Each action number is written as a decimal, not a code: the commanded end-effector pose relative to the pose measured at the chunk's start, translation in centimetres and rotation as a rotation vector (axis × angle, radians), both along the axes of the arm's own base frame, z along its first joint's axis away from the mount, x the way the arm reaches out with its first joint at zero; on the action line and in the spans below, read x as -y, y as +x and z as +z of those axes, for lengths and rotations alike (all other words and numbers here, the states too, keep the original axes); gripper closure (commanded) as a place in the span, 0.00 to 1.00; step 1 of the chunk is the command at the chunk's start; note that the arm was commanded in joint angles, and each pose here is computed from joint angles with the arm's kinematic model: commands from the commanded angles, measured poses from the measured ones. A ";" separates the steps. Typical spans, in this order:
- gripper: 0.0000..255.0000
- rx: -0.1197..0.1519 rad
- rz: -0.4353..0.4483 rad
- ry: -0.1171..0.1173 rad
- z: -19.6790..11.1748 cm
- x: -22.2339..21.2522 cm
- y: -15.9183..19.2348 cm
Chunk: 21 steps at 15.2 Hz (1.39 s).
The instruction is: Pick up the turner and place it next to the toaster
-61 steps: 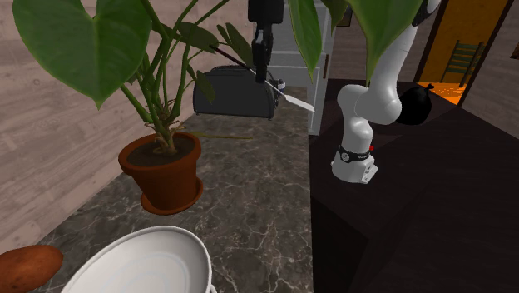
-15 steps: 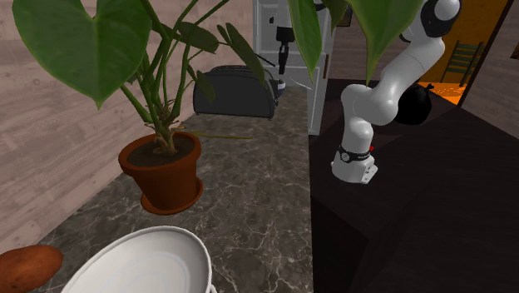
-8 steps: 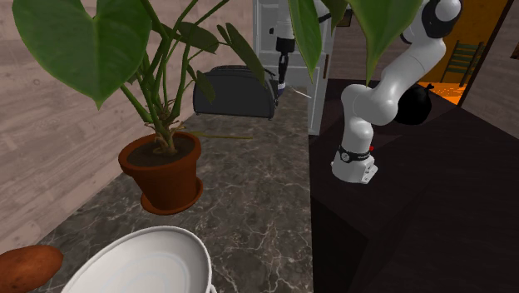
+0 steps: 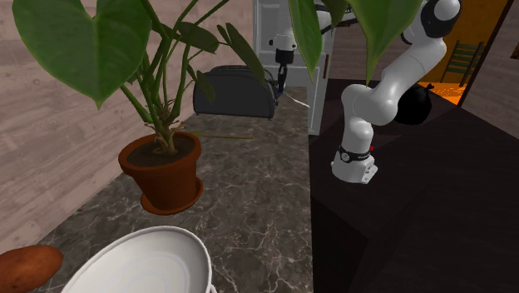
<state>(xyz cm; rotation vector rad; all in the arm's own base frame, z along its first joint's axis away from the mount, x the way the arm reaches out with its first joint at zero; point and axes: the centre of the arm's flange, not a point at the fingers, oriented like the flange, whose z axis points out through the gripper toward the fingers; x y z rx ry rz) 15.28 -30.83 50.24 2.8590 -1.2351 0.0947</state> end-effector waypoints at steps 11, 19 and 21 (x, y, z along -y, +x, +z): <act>1.00 0.000 0.000 0.000 -6.3 0.0 -0.1; 1.00 0.000 0.000 0.000 -10.6 0.0 -0.1; 1.00 0.000 0.000 0.000 -11.6 0.0 -0.1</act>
